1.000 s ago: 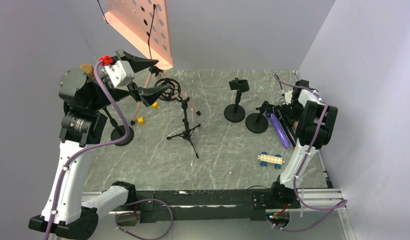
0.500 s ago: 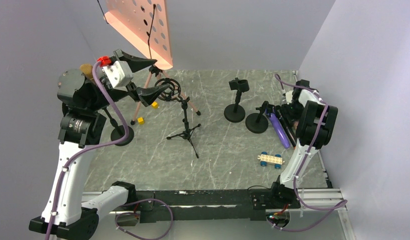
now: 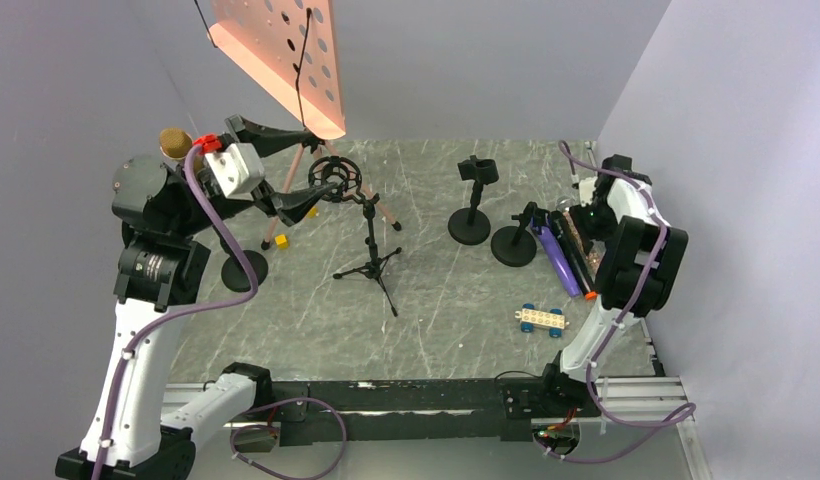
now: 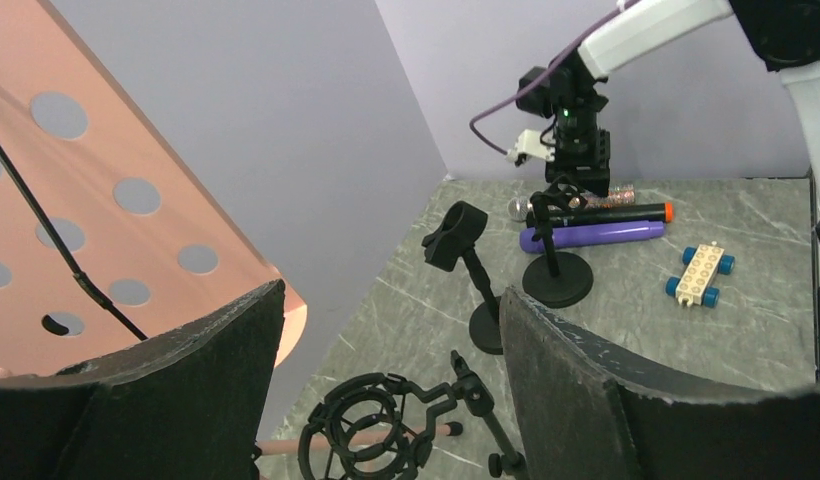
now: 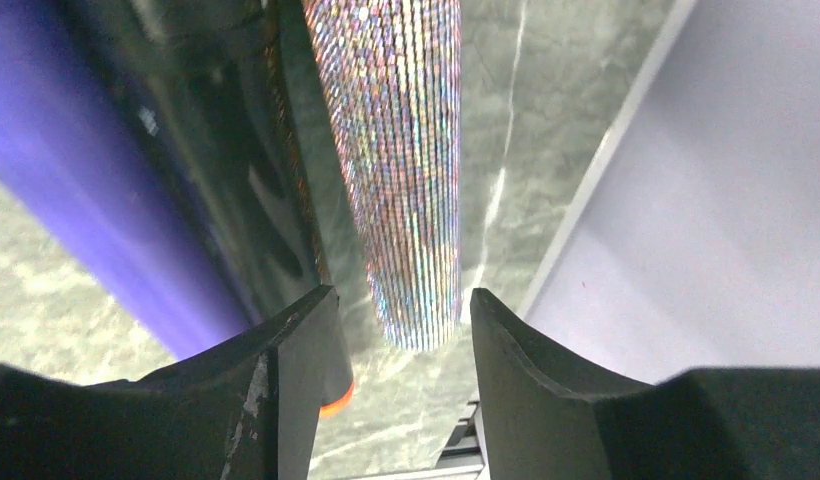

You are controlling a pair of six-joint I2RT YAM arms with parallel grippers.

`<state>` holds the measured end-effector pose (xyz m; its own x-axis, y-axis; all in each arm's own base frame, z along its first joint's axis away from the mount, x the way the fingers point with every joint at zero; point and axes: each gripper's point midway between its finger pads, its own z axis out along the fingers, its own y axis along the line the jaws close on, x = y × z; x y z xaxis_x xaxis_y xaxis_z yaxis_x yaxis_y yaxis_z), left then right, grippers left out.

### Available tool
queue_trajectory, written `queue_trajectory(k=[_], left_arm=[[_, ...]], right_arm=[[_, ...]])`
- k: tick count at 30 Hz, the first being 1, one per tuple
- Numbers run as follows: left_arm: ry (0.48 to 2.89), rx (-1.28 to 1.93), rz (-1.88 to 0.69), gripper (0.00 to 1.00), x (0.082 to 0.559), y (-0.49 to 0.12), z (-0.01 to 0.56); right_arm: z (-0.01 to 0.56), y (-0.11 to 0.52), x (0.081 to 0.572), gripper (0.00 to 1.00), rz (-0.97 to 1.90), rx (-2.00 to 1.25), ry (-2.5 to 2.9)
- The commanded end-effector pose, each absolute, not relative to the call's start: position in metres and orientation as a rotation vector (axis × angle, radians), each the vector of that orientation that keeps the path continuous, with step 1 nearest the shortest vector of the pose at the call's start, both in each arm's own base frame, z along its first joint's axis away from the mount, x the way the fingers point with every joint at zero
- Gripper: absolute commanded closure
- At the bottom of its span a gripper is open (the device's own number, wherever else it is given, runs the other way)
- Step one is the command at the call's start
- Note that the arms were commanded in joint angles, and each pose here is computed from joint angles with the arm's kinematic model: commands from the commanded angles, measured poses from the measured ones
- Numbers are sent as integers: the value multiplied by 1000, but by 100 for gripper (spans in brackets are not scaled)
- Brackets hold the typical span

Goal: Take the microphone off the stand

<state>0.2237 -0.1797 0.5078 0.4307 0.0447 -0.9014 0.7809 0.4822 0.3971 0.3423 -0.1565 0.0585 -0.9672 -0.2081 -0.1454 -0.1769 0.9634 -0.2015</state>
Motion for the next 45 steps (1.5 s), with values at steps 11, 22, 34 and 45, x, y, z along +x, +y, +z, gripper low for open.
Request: queue_trajectory(k=[11,22,34,45], left_arm=[[1100,1070,-448,18,201,-165,458],[1366,1145,-465,19,188,-152,362],[1563,953,-670,22,189,-159,315],[1609,925,-609,21,190,-147,299]], right_arm=[[216,-62,343,42,163,-271,2559],[352,198,316,11,591,-984,1820],[321,329,298,13,853,-1376,1616],[312,382,288,6,915,-1198,1740]])
